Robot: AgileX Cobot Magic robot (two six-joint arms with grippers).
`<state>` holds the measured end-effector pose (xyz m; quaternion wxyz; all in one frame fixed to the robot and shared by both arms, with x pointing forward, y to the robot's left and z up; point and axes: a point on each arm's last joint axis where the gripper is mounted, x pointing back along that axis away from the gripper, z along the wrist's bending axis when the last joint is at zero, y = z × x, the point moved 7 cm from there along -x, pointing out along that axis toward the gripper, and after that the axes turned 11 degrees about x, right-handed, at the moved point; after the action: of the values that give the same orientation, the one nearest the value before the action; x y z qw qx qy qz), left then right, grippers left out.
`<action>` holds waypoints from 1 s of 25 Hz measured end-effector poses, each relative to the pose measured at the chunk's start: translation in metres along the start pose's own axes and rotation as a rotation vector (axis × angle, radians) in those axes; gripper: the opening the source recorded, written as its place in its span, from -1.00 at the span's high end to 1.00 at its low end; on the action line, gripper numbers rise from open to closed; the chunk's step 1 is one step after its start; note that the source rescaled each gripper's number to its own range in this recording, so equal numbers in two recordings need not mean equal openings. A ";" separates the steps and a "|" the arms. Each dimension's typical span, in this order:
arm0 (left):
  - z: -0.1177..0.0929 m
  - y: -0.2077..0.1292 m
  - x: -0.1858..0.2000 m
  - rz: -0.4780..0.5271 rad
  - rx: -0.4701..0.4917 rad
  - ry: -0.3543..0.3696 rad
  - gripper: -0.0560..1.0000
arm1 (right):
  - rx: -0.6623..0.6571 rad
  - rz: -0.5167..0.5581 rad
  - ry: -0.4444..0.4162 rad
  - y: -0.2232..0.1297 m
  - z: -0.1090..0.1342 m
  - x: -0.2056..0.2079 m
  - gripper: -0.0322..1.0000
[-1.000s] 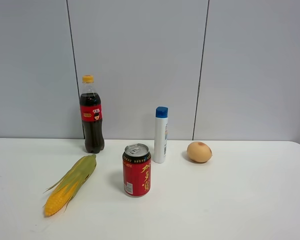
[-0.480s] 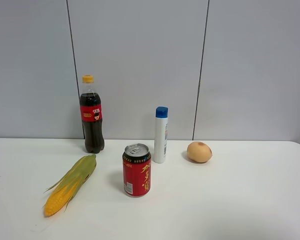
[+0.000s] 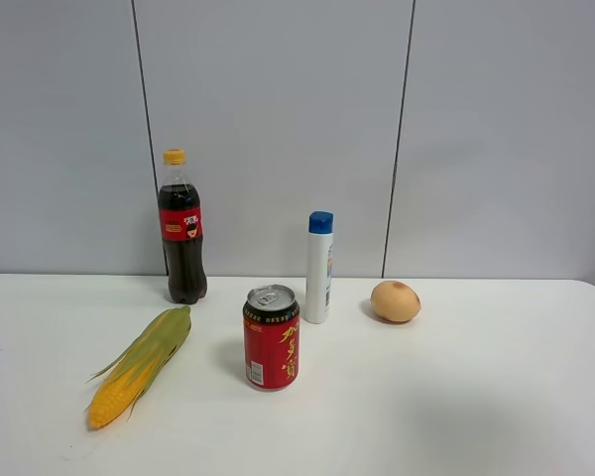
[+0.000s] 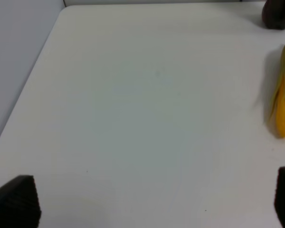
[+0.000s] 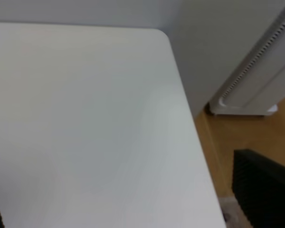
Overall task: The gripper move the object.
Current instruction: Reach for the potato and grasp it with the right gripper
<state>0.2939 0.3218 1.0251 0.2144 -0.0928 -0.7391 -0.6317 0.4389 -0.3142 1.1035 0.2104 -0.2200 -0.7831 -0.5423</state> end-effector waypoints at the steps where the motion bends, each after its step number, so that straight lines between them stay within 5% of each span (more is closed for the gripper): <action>1: 0.000 0.000 0.000 0.000 0.000 0.000 -1.00 | 0.001 0.001 0.009 0.004 0.002 -0.009 -0.95; 8: 0.000 0.000 0.000 0.000 0.000 0.000 -1.00 | 0.055 0.075 0.071 0.012 0.020 -0.084 -0.95; 25: 0.000 0.000 0.000 0.000 0.000 0.000 -1.00 | 0.129 0.034 0.233 0.010 0.098 -0.223 -0.87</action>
<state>0.2939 0.3218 1.0251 0.2144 -0.0928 -0.7391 -0.6317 0.6177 -0.2448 0.9524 0.3227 -0.1550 -0.7828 -0.5090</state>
